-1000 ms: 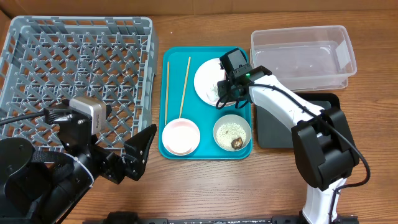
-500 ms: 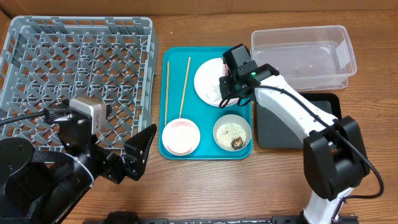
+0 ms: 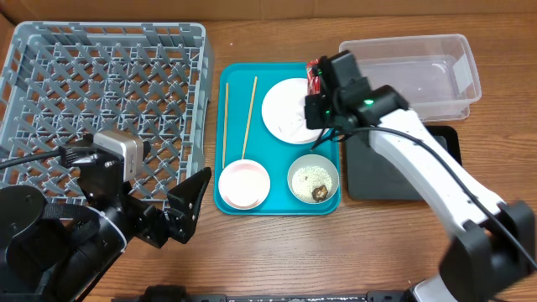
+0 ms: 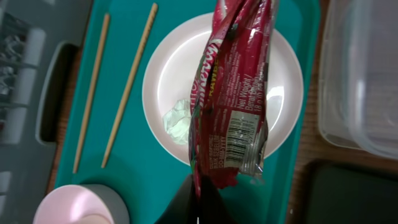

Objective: Sort waste into correct bins and load items into the dishwasher
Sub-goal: 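Lift the red wrapper and drop it into the clear plastic bin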

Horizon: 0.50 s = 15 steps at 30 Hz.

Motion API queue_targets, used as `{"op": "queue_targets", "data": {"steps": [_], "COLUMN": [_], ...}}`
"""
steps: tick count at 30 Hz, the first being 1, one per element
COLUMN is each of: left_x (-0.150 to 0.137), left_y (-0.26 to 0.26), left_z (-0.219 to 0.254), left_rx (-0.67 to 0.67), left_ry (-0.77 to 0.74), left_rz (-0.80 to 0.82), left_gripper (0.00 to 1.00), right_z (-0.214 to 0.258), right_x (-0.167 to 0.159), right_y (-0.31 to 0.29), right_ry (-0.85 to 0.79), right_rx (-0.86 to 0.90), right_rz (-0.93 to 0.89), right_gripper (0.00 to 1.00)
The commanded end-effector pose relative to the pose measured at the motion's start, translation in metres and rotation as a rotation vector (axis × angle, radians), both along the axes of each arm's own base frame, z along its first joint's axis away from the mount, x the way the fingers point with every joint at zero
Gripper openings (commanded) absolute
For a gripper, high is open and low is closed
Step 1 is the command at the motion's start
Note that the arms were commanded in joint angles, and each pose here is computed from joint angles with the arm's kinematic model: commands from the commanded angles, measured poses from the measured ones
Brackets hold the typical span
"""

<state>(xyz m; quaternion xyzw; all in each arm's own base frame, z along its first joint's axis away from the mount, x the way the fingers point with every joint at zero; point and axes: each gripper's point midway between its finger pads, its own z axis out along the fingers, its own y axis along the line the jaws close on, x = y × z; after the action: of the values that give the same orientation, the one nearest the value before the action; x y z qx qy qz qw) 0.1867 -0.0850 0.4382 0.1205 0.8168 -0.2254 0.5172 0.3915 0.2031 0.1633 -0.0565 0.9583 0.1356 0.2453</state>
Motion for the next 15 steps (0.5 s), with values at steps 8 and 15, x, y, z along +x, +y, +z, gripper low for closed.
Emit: {"op": "queue_targets", "data": {"steps": [8,15], "left_x": [0.000,0.000], "left_y": [0.002,0.002], "left_z": [0.001,0.001], "left_rx": [0.020,0.020], "left_ry": [-0.017,-0.016], "left_rz": [0.002,0.002], "left_gripper": [1.00,1.00], "right_z": [0.044,0.002], "right_x": [0.023,0.041], "right_y": [-0.086,-0.117], "right_ry": [-0.090,0.040], "right_rx": [-0.011,0.064], "right_rz": [-0.244,-0.325], "right_gripper": [0.04,0.16]}}
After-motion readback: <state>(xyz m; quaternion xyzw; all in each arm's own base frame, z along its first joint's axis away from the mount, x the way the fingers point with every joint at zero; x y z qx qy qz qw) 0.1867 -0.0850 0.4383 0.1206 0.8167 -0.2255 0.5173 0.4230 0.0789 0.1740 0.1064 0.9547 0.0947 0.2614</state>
